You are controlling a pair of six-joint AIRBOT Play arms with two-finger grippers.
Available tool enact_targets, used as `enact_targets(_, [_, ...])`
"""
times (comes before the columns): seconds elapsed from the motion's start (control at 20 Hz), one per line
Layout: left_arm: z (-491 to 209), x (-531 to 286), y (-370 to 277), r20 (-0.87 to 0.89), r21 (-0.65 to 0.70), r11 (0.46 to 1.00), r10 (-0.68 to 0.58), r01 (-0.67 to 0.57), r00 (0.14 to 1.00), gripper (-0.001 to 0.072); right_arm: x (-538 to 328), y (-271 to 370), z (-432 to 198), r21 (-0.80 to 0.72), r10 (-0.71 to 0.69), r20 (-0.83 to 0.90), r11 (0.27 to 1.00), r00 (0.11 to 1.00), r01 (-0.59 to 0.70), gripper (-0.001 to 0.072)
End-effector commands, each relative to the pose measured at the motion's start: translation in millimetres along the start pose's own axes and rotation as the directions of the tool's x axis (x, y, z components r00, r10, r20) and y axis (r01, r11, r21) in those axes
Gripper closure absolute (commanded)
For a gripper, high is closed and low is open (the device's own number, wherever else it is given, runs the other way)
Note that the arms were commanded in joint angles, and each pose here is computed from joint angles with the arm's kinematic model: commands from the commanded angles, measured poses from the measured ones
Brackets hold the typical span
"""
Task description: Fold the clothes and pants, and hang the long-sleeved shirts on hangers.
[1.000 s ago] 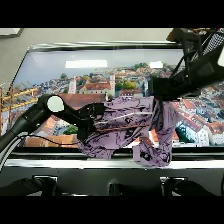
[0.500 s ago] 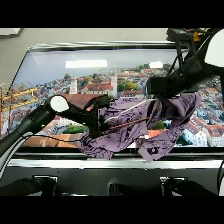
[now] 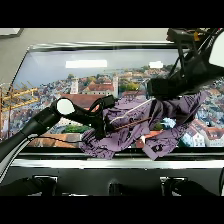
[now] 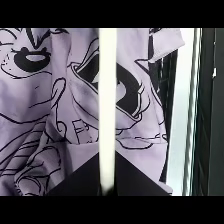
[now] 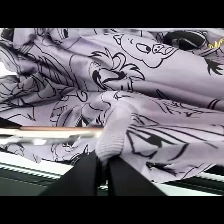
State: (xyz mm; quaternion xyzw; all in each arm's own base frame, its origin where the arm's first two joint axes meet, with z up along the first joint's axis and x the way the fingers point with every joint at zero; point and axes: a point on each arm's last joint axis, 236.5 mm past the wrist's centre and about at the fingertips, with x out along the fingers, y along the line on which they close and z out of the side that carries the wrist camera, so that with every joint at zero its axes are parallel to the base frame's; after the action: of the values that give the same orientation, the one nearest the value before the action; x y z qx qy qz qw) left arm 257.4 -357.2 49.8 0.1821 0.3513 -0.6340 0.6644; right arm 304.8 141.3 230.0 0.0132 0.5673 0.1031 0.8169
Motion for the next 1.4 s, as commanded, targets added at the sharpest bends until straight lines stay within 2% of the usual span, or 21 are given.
enact_targets(0.0, [2.8, 0.6, 0.6, 0.009, -0.003, 1.0, 0.005, -0.004, 1.0, 0.0676, -11.5, 0.6, -3.4, -0.005, 0.012, 0.024, 1.0, 1.0, -0.012, 0.0585])
enact_targets(0.05, [2.8, 0.6, 0.7, 0.01, -0.003, 1.0, 0.005, -0.005, 1.0, 0.0676, -13.2, 0.7, -4.1, -0.005, 0.013, 0.027, 1.0, 1.0, -0.013, 0.0449])
enact_targets(0.1, [2.8, 0.6, 0.6, 0.009, -0.003, 1.0, 0.005, -0.004, 1.0, 0.0676, -14.3, 1.5, -4.6, -0.006, 0.018, 0.029, 1.0, 0.999, -0.017, 0.0251])
enact_targets(0.15, [2.8, 0.6, 0.6, 0.009, -0.003, 1.0, 0.005, -0.004, 1.0, 0.0676, -15.2, 2.9, -5.3, -0.008, 0.024, 0.029, 1.0, 0.999, -0.024, 0.0163])
enact_targets(0.25, [2.9, 0.4, 0.5, 0.01, -0.003, 1.0, 0.005, -0.004, 1.0, 0.0676, -19.9, 6.2, -7.4, -0.017, 0.043, 0.037, 0.999, 0.998, -0.042, 0.0137])
enact_targets(0.35, [3.0, 0.5, 1.1, 0.011, -0.004, 1.0, 0.006, -0.006, 1.0, 0.0676, -31.4, 3.7, -9.4, -0.042, 0.044, 0.069, 0.998, 0.997, -0.041, 0.0051])
enact_targets(0.45, [3.9, 0.4, 2.1, 0.014, -0.003, 1.0, 0.011, -0.011, 1.0, 0.0676, -50.5, -31.7, -5.4, -0.001, -0.056, 0.145, 0.998, 0.988, 0.057, 0.0045])
enact_targets(0.55, [3.8, 0.3, 2.2, 0.014, -0.004, 1.0, 0.011, -0.011, 1.0, 0.0676, -70.3, -92.0, 1.5, 0.136, -0.196, 0.205, 0.976, 0.959, 0.17, 0.0044])
enact_targets(0.6, [3.7, 0.3, 2.1, 0.013, -0.003, 1.0, 0.011, -0.011, 1.0, 0.0676, -71.4, -110.7, 1.3, 0.192, -0.194, 0.195, 0.969, 0.961, 0.156, 0.0048])
enact_targets(0.65, [3.7, 0.3, 2.1, 0.013, -0.004, 1.0, 0.011, -0.011, 1.0, 0.0676, -67.9, -113.5, 3.7, 0.19, -0.126, 0.191, 0.978, 0.974, 0.09, 0.0065])
enact_targets(0.7, [3.6, 0.3, 2.1, 0.013, -0.003, 1.0, 0.011, -0.011, 1.0, 0.0676, -62.8, -107.9, 7.3, 0.119, -0.037, 0.185, 0.993, 0.982, 0.015, 0.0122])
enact_targets(0.8, [3.2, 0.1, 2.9, 0.013, -0.004, 1.0, 0.012, -0.012, 1.0, 0.0675, -50.8, -99.1, 8.8, -0.115, 0.042, 0.142, 0.993, 0.989, -0.026, 0.012])
enact_targets(0.85, [2.9, -0.5, 4.0, 0.013, -0.006, 1.0, 0.014, -0.014, 1.0, 0.0675, -45.0, -89.5, 11.5, -0.315, 0.081, 0.128, 0.948, 0.988, -0.037, 0.0119])
enact_targets(0.9, [2.6, -1.1, 5.1, 0.013, -0.009, 1.0, 0.016, -0.016, 1.0, 0.0675, -38.1, -83.2, 13.1, -0.531, 0.104, 0.106, 0.846, 0.989, -0.032, 0.0106])
enact_targets(0.95, [2.1, -2.0, 6.6, 0.014, -0.011, 1.0, 0.019, -0.019, 1.0, 0.0675, -32.6, -72.4, 14.3, -0.686, 0.134, 0.088, 0.727, 0.987, -0.037, 0.0102])
enact_targets(1.0, [1.9, -2.7, 7.7, 0.015, -0.013, 1.0, 0.021, -0.021, 1.0, 0.0675, -25.4, -65.1, 15.5, -0.771, 0.151, 0.066, 0.635, 0.986, -0.046, 0.0121])
enact_targets(1.1, [1.0, -3.4, 8.7, 0.013, -0.016, 1.0, 0.021, -0.021, 1.0, 0.0674, -7.3, -61.2, 18.9, -0.819, 0.15, 0.016, 0.57, 0.989, -0.073, 0.022])
enact_targets(1.35, [1.1, -3.3, 8.6, 0.014, -0.015, 1.0, 0.021, -0.021, 1.0, 0.0674, 27.4, -55.4, 26.5, -0.815, 0.211, -0.074, 0.55, 0.975, -0.181, 0.0181])
